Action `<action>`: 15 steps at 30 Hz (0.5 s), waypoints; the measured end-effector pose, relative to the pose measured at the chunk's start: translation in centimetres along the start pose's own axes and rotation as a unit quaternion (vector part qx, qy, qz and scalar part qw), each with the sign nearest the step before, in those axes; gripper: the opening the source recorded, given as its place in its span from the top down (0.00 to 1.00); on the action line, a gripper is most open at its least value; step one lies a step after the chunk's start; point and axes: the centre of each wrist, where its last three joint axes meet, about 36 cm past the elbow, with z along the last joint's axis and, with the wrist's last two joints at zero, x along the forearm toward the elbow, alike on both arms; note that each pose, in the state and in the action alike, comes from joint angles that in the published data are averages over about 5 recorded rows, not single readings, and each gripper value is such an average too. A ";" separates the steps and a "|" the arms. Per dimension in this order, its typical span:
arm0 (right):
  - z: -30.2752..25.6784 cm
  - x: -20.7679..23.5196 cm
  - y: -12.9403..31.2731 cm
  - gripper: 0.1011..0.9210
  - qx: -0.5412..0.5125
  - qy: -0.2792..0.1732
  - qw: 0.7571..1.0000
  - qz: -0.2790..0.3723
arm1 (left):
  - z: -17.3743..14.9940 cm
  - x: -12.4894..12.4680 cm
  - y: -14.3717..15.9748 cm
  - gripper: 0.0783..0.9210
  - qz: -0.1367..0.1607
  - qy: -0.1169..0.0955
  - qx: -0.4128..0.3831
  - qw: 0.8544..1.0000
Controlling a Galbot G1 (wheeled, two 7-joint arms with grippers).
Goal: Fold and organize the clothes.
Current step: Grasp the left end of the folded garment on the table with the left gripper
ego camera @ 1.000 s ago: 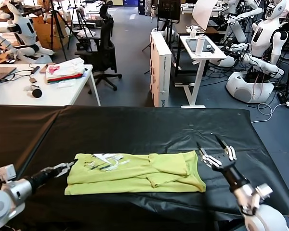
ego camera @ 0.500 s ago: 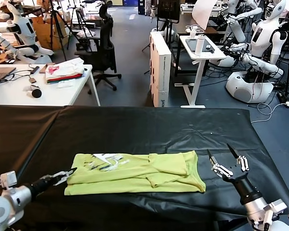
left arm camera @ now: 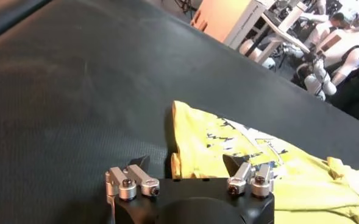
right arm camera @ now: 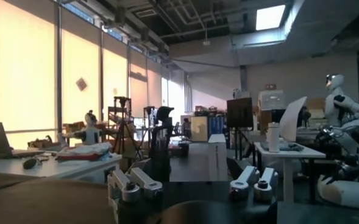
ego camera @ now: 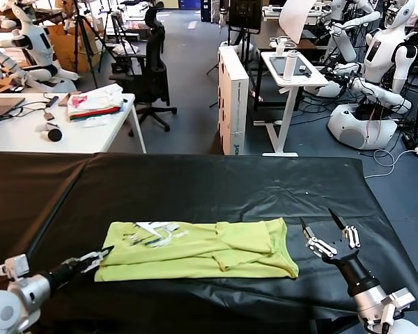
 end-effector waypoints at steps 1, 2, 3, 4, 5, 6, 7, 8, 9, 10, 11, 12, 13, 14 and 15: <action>0.0 0.0 0.0 0.02 0.000 0.000 1.000 0.000 | 0.1 0.0 -0.1 0.02 0.002 0.000 0.000 1.000; 0.0 -0.1 0.1 0.02 -0.001 0.000 1.000 -0.001 | 0.1 -0.1 -0.2 0.02 0.004 0.001 0.000 1.000; 0.1 -0.1 0.1 0.02 -0.001 0.000 1.000 -0.001 | 0.2 -0.1 -0.4 0.02 0.006 0.001 0.001 1.000; 0.1 -0.1 0.2 0.02 -0.001 0.000 1.000 -0.001 | 0.3 -0.2 -0.4 0.02 0.008 0.002 0.001 1.000; 0.1 -0.2 0.2 0.02 -0.001 0.000 1.000 -0.001 | 0.3 -0.2 -0.5 0.02 0.009 0.002 0.001 1.000; 0.1 -0.2 0.2 0.02 -0.002 0.000 1.000 -0.001 | 0.4 -0.3 -0.6 0.02 0.011 0.002 0.002 1.000; 0.1 -0.2 0.2 0.02 -0.002 0.000 1.000 -0.002 | 0.4 -0.3 -0.6 0.02 0.012 0.002 0.002 1.000; 0.1 -0.2 0.2 0.02 -0.002 0.000 1.000 -0.002 | 0.4 -0.4 -0.7 0.02 0.013 0.002 0.002 1.000; 0.1 -0.2 0.3 0.02 -0.002 0.000 1.000 -0.002 | 0.4 -0.4 -0.7 0.02 0.014 0.002 0.003 1.000; 0.1 -0.2 0.3 0.02 -0.002 0.000 1.000 -0.002 | 0.4 -0.5 -0.7 0.02 0.015 0.002 0.003 1.000; 0.1 -0.2 0.3 0.02 -0.003 0.001 1.000 -0.002 | 0.5 -0.6 -0.7 0.02 0.016 0.002 0.004 1.000; 0.2 -0.2 0.4 0.02 -0.003 0.001 1.000 -0.002 | 0.5 -0.7 -0.7 0.02 0.017 0.002 0.005 1.000; 0.2 -0.2 0.4 0.02 -0.003 0.001 1.000 -0.002 | 0.5 -0.8 -0.8 0.02 0.018 0.002 0.005 1.000; 0.2 -0.2 0.5 0.02 -0.003 0.001 1.000 -0.003 | 0.6 -0.9 -0.8 0.02 0.019 0.002 0.006 1.000; 0.2 -0.2 0.5 0.02 -0.004 0.001 1.000 -0.003 | 0.6 -1.0 -0.8 0.02 0.020 0.002 0.007 1.000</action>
